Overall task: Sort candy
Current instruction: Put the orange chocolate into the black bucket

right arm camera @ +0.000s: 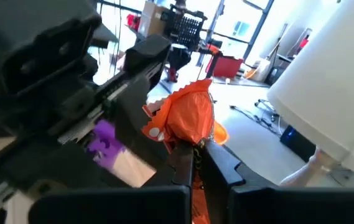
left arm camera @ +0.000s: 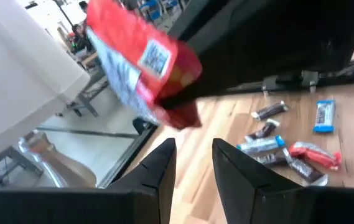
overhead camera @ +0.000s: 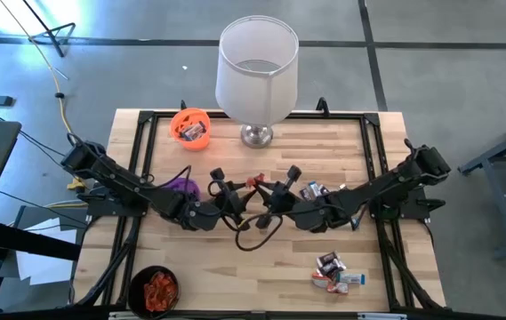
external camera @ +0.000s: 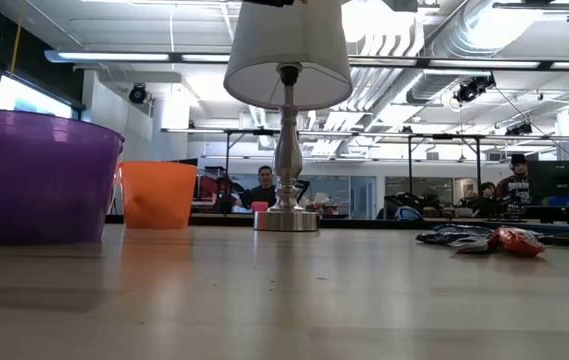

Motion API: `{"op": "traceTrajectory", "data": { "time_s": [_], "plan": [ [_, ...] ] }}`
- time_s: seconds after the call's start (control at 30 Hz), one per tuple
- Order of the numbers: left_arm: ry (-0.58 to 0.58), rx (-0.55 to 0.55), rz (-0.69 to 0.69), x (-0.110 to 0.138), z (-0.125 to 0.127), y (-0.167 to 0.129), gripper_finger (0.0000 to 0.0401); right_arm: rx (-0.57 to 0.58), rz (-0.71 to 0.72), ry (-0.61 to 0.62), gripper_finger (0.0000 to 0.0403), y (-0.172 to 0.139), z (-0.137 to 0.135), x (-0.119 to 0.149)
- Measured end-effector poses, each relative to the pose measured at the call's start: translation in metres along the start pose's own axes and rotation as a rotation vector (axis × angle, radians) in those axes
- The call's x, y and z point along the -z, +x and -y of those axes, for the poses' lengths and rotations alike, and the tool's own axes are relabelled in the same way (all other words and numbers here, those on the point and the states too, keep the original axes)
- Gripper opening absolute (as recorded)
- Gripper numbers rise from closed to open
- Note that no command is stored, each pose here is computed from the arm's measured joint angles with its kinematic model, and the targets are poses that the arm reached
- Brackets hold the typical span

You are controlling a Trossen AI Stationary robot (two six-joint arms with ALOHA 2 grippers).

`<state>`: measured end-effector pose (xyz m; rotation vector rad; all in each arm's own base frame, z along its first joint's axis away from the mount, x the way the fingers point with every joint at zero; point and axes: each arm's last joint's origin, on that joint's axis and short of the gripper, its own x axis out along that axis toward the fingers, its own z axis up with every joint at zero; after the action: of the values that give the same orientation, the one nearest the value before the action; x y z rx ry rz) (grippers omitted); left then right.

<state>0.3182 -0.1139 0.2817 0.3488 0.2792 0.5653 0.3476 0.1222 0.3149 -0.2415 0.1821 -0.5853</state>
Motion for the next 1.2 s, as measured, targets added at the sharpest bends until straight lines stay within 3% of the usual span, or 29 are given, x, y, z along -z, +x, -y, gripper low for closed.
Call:
{"op": "traceTrajectory", "data": {
  "time_s": [0.4, 0.57, 0.97, 1.1, 1.2],
  "plan": [
    [0.021, -0.028, 0.006, -0.002, 0.0, -0.002, 0.0094, -0.013, 0.028, 0.005, 0.0004, 0.001, 0.001, -0.004],
    [0.016, -0.098, 0.0, -0.002, 0.0, -0.005, 0.0094, 0.018, 0.0, 0.02, 0.0004, 0.002, 0.014, -0.006],
    [0.01, -0.116, 0.007, -0.004, 0.003, -0.011, 0.0094, -0.048, 0.001, 0.034, 0.0004, 0.012, 0.027, -0.009],
    [0.064, -0.162, -0.011, -0.002, 0.005, -0.017, 0.0094, -0.067, 0.011, 0.016, 0.0004, 0.002, 0.04, -0.012],
    [0.06, -0.187, -0.016, 0.0, 0.003, -0.022, 0.0094, -0.079, 0.015, 0.068, 0.0004, -0.009, 0.061, -0.004]
  ]
}}
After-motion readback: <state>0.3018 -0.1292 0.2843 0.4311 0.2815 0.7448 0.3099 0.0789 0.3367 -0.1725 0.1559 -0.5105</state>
